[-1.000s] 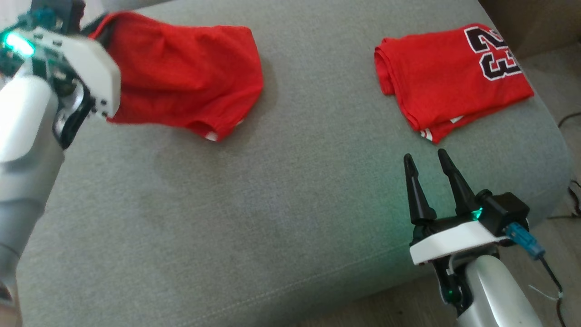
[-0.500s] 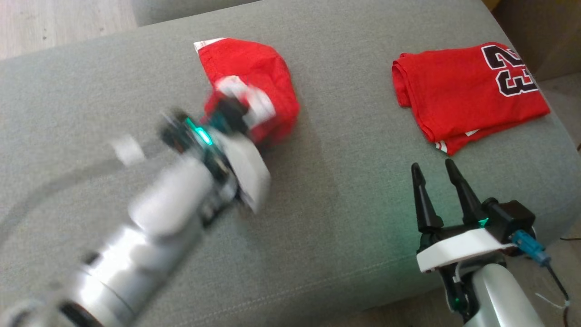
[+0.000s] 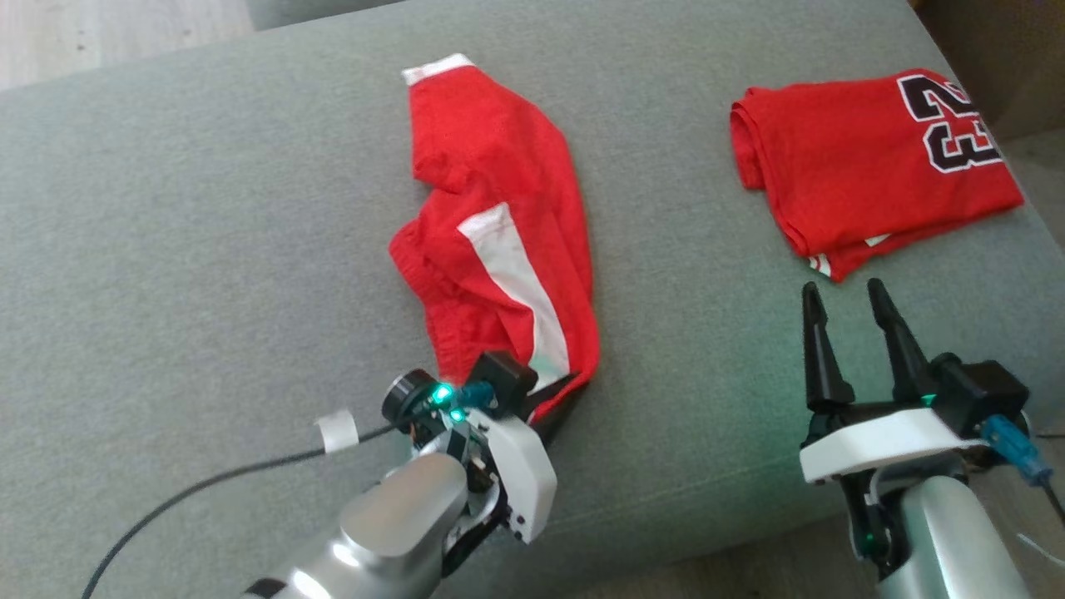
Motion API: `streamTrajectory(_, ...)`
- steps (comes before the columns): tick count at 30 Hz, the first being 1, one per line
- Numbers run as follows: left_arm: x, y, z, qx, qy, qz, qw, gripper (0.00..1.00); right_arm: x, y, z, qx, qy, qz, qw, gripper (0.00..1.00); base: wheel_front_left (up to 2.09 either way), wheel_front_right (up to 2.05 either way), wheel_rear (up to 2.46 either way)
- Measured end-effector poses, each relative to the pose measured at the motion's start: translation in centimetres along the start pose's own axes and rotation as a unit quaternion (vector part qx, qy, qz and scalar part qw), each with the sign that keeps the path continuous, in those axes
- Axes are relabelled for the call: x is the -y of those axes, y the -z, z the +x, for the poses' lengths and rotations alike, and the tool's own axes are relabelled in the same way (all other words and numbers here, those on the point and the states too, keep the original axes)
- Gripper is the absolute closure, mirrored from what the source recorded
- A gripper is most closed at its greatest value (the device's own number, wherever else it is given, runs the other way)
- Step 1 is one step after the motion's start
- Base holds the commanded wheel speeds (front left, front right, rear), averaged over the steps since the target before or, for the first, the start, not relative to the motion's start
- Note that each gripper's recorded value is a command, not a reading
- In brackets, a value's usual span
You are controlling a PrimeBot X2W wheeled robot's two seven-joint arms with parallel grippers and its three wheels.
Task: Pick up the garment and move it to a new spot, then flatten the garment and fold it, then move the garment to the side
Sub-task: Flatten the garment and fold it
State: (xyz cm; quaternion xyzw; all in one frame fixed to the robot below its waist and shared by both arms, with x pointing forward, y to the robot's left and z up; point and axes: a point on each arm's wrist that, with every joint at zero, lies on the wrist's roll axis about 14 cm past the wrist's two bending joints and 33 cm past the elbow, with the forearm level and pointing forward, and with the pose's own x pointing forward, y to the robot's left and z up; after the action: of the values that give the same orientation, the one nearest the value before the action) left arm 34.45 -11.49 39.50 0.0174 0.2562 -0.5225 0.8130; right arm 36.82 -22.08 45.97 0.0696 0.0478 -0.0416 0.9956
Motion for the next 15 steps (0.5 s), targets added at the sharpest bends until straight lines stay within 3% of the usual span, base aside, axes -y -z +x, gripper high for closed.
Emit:
streamTrajectory(8, -0.2, -1.5, -1.4, 0.058, -0.030, 0.001, 0.998, 0.00, -0.5, -0.6, 0.0, 0.007, -0.008, -0.005, 1.000, 0.00, 0.00, 0.00, 0.00)
streamTrajectory(15, -2.0, -4.9, -4.4, 0.141, -0.097, -0.012, 0.985, 0.00, -1.8, -0.9, -0.4, 0.011, -0.028, -0.002, 1.000, 0.00, 0.00, 0.00, 0.00)
